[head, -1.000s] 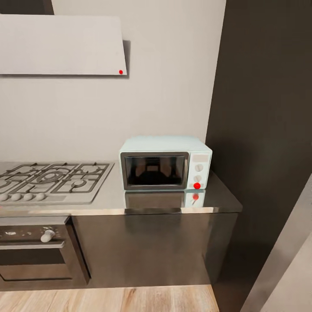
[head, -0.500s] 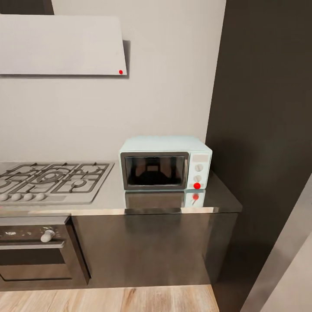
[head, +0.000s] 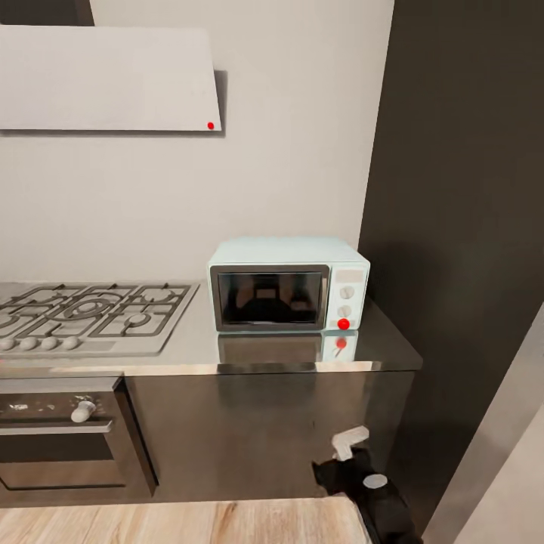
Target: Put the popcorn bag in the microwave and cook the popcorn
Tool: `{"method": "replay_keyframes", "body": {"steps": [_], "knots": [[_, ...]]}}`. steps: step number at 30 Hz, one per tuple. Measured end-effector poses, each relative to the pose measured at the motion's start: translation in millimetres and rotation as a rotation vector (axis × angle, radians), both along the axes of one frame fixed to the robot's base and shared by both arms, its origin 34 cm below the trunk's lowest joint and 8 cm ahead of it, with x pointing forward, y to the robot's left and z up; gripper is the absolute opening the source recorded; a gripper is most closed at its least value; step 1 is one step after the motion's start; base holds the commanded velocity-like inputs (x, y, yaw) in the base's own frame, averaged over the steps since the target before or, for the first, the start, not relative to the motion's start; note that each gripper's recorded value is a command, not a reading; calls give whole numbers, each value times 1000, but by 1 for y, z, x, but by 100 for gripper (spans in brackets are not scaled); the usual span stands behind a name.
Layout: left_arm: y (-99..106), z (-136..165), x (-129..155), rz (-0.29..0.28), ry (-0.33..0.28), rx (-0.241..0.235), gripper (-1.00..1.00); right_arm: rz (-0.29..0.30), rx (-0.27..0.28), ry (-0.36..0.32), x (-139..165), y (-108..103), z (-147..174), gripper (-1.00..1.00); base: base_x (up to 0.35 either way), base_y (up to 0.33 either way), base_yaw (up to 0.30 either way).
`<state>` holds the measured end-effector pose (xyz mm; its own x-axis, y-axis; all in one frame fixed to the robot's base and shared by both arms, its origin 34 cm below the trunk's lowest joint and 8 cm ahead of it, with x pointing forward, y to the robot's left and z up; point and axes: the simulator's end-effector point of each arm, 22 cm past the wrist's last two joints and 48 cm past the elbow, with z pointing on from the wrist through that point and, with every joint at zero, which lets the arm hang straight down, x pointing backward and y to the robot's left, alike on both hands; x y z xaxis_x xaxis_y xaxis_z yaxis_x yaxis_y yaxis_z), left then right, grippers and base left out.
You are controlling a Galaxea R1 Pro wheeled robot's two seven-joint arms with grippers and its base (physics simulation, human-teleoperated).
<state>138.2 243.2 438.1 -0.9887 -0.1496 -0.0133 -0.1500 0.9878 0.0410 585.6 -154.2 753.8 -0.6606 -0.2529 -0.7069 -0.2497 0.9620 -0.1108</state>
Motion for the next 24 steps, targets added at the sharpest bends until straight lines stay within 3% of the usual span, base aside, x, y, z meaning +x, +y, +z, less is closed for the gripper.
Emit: {"method": "replay_keyframes", "body": {"steps": [3, 7, 10, 15, 19, 24], "knots": [[0, 0, 0, 1, 1, 0, 100, -48, -16, -134, 81, -13, 92, 100, 0, 0, 0], [0, 0, 0, 1, 1, 0, 100, -121, 5, -243, 138, -27, 185, 100, 0, 0, 0], [0, 0, 0, 0, 0, 0, 100, -163, 14, -317, 161, -33, 238, 100, 0, 0, 0], [0, 0, 0, 0, 0, 0, 100, -245, 4, -438, 174, -49, 271, 100, 0, 0, 0], [0, 0, 0, -1, 0, 0, 100, -255, 27, -548, 183, -55, 291, 100, 0, 0, 0], [0, 0, 0, -3, -1, -1, 100, -254, 33, -573, 185, -55, 295, 100, 0, 0, 0]]}}
